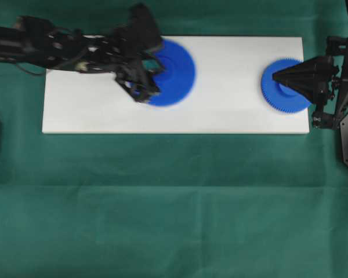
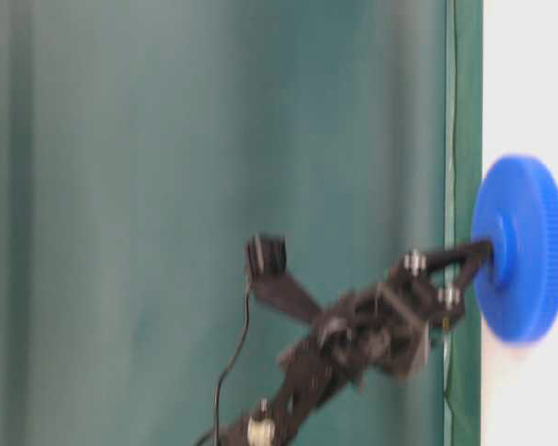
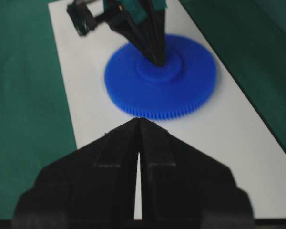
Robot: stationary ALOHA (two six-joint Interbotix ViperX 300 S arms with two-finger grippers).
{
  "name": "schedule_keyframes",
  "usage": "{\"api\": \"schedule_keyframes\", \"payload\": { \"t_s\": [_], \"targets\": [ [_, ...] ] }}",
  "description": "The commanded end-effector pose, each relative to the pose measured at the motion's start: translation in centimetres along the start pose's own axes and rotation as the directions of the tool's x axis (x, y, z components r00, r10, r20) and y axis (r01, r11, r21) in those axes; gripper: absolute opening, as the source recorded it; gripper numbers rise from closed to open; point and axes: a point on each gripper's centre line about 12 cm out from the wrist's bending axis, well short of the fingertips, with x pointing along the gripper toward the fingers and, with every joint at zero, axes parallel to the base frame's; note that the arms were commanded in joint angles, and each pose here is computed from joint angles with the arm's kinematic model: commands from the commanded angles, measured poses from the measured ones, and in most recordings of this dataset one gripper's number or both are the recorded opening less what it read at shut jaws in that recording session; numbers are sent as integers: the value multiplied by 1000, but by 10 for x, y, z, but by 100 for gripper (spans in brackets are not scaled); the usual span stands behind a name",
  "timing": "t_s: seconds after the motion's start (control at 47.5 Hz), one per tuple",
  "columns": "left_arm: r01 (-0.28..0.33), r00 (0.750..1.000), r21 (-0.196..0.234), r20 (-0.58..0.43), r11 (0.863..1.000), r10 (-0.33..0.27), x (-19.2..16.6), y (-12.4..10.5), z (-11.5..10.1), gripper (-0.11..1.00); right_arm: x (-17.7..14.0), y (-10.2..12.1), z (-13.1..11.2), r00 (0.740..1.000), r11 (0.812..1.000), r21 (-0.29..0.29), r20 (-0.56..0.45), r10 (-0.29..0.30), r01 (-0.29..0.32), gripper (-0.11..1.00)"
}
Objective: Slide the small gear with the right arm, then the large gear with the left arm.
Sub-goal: 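Slide the left gear rightward with the left gripper toward the right gear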
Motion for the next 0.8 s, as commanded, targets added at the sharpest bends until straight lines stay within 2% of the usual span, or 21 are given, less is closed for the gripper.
{"api": "schedule_keyframes", "payload": {
  "t_s": [0.0, 0.253, 0.484, 0.631, 0.779],
  "targets": [
    [24, 1000, 40, 4, 999, -24, 15, -18, 20, 0, 1, 2, 5, 1000, 1000, -4, 13, 10, -10, 50],
    [66, 996, 91, 51, 994, -71, 46, -54, 67, 0, 0, 1, 3, 1000, 1000, -3, 8, 9, -9, 50],
    [85, 993, 155, 72, 984, -97, 75, -78, 99, 0, 0, 1, -1, 1000, 1000, -3, 1, 8, -8, 50],
    [88, 994, 186, 54, 979, -100, 82, -85, 106, 0, 0, 0, -3, 1000, 1000, -2, -4, 7, -7, 50],
    [86, 994, 190, 48, 978, -97, 78, -83, 107, 0, -2, 0, -4, 1000, 1000, -2, -2, 6, -6, 50]
  ]
}}
